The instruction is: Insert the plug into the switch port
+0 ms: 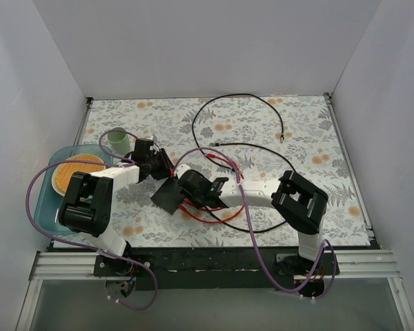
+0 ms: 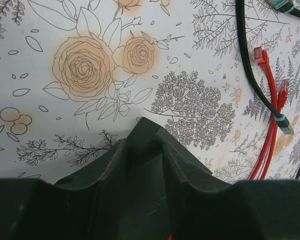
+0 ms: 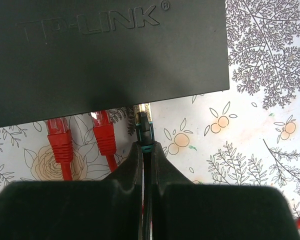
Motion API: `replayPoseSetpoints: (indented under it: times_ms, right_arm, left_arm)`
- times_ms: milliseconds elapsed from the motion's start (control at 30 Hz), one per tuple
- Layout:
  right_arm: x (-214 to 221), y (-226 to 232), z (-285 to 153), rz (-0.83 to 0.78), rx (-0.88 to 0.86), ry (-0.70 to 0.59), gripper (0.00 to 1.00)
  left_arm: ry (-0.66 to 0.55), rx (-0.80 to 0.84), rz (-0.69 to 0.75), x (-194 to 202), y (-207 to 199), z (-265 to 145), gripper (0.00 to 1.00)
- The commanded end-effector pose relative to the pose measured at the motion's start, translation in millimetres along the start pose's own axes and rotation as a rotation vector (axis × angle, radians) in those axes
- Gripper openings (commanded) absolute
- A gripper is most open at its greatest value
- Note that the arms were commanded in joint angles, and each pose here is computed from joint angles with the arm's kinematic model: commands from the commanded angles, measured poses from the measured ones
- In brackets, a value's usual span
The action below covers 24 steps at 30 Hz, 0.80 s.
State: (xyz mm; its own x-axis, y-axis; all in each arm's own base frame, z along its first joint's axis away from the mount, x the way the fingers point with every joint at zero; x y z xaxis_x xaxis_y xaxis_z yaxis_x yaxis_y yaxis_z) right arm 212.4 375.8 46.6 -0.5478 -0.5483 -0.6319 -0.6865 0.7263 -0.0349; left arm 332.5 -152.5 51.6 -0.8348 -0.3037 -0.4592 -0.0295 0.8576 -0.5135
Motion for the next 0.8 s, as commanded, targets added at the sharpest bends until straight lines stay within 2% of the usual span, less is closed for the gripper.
replayPoseSetpoints:
  times_ms: [0, 100, 500, 767]
  right_arm:
    - [-106, 3, -19, 0.229, -0.066, -0.346, 0.01]
    - [-108, -6, -19, 0.27, -0.041, -0.361, 0.01]
    - [-102, -36, -16, 0.336, 0.029, -0.365, 0.01]
    - [-118, -25, -12, 0.313, -0.067, -0.449, 0.01]
  left_arm:
    - [0.196, 0.029, -0.033, 45, -4, -2, 0.07]
    - [0.205, 0.022, -0.035, 47, -2, -1, 0.0]
    - [0.237, 0.013, -0.042, 55, 4, 5, 0.0]
    - [0.262, 0.021, -0.052, 62, 6, 7, 0.0]
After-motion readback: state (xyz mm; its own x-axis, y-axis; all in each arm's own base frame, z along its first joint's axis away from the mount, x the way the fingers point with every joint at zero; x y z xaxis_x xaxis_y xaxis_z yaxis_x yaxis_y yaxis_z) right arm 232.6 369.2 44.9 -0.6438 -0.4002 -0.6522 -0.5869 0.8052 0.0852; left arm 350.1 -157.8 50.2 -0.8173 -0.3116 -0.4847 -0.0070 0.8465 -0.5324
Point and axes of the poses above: each gripper's point midway between its finger pads, its own z axis out along the fingers, its own y axis along the line the jaws close on, x = y × z, the point moved 2 cm from there along -z, back along the fingers, and after that the axes turned 6 degrees about z, right-handed, at the moved point
